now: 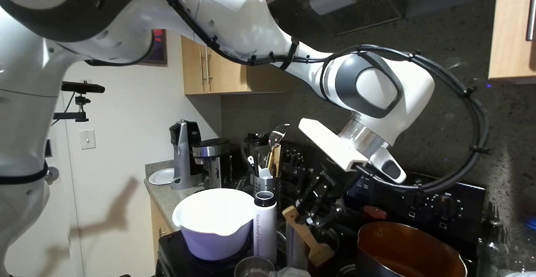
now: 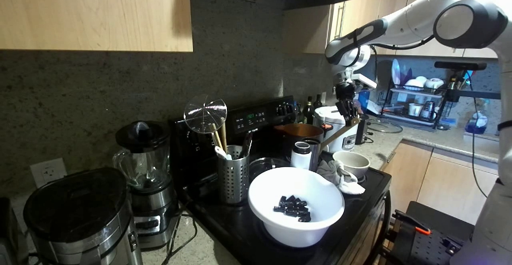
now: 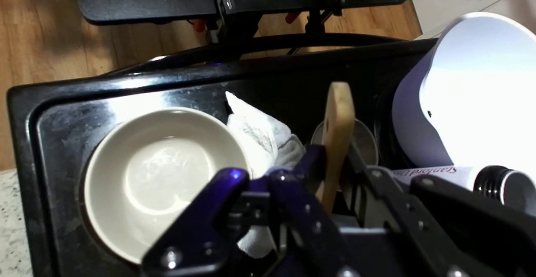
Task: Use the wooden spatula from the stove to stir the contents in the pot on the upper right plate of the stove, place the spatula back on the stove
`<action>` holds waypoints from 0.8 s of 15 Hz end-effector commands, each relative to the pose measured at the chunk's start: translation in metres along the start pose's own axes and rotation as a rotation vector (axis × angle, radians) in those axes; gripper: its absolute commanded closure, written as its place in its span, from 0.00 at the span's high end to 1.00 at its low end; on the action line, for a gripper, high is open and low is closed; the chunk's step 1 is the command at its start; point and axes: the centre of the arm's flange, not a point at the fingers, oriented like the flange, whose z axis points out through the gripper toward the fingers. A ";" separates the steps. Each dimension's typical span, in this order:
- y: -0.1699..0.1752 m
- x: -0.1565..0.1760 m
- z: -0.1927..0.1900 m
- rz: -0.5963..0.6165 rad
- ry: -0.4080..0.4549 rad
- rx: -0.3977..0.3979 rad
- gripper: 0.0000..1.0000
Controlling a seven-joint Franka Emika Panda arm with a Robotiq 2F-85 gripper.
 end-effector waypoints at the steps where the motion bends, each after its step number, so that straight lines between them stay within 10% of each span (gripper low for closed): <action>1: 0.014 0.017 0.007 -0.028 0.059 0.041 0.04; 12: 0.029 0.049 0.015 -0.203 0.275 0.111 0.04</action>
